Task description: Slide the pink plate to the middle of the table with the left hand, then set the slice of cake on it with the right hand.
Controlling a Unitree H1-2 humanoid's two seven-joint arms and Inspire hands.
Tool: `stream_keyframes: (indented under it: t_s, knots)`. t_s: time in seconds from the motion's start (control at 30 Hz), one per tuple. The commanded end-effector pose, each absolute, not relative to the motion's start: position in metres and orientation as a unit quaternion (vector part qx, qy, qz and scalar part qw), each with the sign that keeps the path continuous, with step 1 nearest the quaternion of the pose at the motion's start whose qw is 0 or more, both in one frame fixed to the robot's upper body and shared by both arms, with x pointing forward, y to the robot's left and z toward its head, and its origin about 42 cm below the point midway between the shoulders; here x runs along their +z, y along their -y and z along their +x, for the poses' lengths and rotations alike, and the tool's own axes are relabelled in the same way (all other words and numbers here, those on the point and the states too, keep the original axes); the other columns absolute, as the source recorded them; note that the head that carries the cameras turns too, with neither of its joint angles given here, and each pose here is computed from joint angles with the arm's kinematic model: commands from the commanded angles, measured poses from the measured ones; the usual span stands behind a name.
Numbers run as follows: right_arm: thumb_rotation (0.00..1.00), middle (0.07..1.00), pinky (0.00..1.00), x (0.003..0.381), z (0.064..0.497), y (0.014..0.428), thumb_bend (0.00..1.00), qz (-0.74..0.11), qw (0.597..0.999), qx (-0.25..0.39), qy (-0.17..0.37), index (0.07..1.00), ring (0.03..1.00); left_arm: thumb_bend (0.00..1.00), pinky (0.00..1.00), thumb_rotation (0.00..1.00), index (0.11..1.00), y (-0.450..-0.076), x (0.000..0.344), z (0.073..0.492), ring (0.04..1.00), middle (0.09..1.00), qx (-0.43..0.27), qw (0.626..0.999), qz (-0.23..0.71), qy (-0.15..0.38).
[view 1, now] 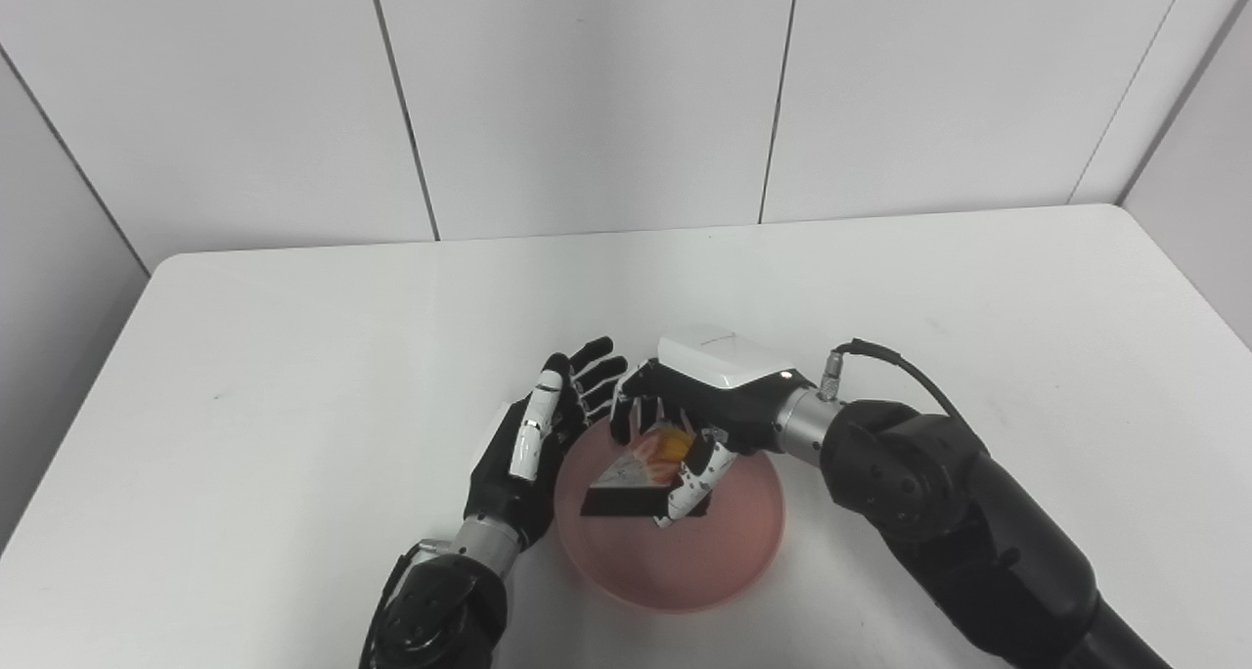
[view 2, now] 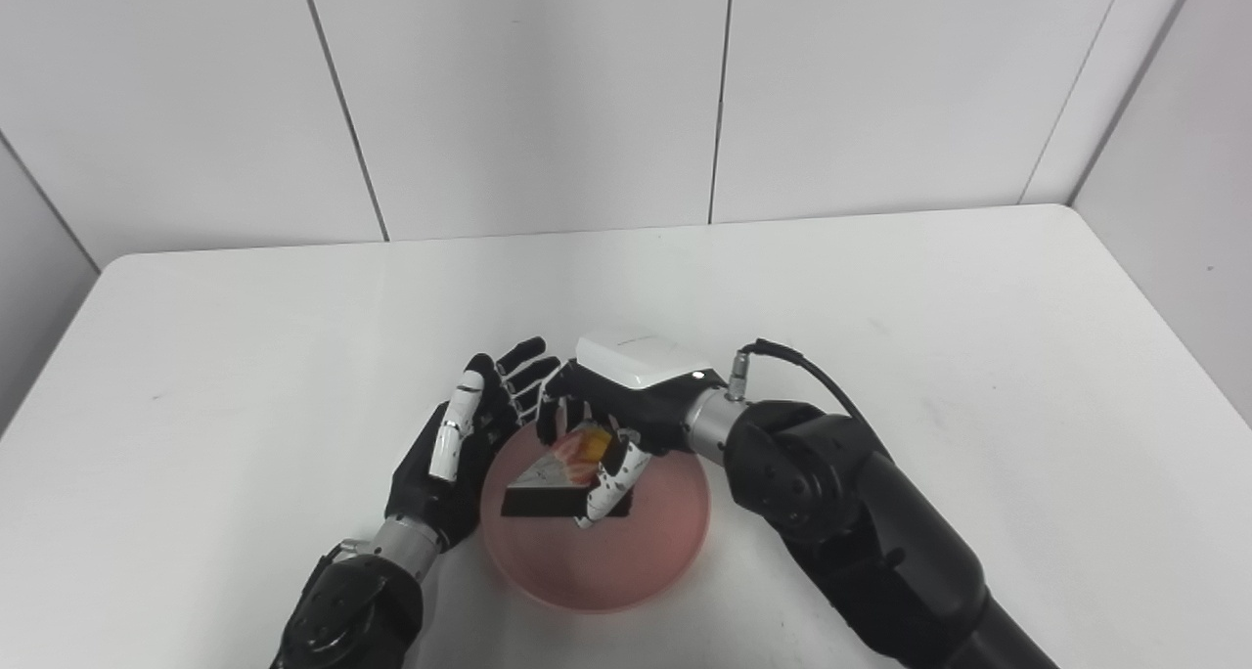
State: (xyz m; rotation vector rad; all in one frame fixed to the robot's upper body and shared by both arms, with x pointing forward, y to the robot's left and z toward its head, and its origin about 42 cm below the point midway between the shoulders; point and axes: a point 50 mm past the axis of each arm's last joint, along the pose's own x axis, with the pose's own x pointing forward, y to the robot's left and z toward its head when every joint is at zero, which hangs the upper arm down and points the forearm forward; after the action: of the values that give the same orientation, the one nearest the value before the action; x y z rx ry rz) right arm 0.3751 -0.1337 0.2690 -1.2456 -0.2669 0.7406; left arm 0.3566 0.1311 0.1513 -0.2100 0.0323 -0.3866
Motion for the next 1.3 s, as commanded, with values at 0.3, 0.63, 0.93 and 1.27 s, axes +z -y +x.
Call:
stream_keyframes:
  t_s: [0.3, 0.63, 0.93, 1.27]
  knots:
    - [0.0, 0.475, 0.26, 0.27, 0.374, 0.138, 0.53, -0.594, 0.723, 0.327, 0.135, 0.487, 0.319, 0.47, 0.86, 1.0, 0.827, -0.135, 0.138, 0.354, 0.844, 0.84, -0.175, 0.979, -0.091, -0.048]
    - [0.0, 0.411, 0.3, 0.256, 0.374, 0.14, 0.52, -0.608, 0.712, 0.325, 0.135, 0.525, 0.363, 0.48, 0.85, 1.0, 0.825, -0.135, 0.14, 0.354, 0.838, 0.835, -0.174, 0.98, -0.089, -0.044]
    - [0.14, 0.685, 0.48, 0.255, 0.367, 0.14, 0.67, -0.624, 0.698, 0.325, 0.13, 0.787, 0.63, 0.47, 0.85, 1.0, 0.828, -0.135, 0.14, 0.355, 0.844, 0.838, -0.173, 0.98, -0.088, -0.043]
    - [0.69, 0.987, 0.76, 0.262, 0.358, 0.141, 0.87, -0.626, 0.697, 0.331, 0.109, 0.993, 0.918, 0.46, 0.83, 1.0, 0.826, -0.135, 0.141, 0.355, 0.845, 0.848, -0.171, 0.98, -0.098, -0.038]
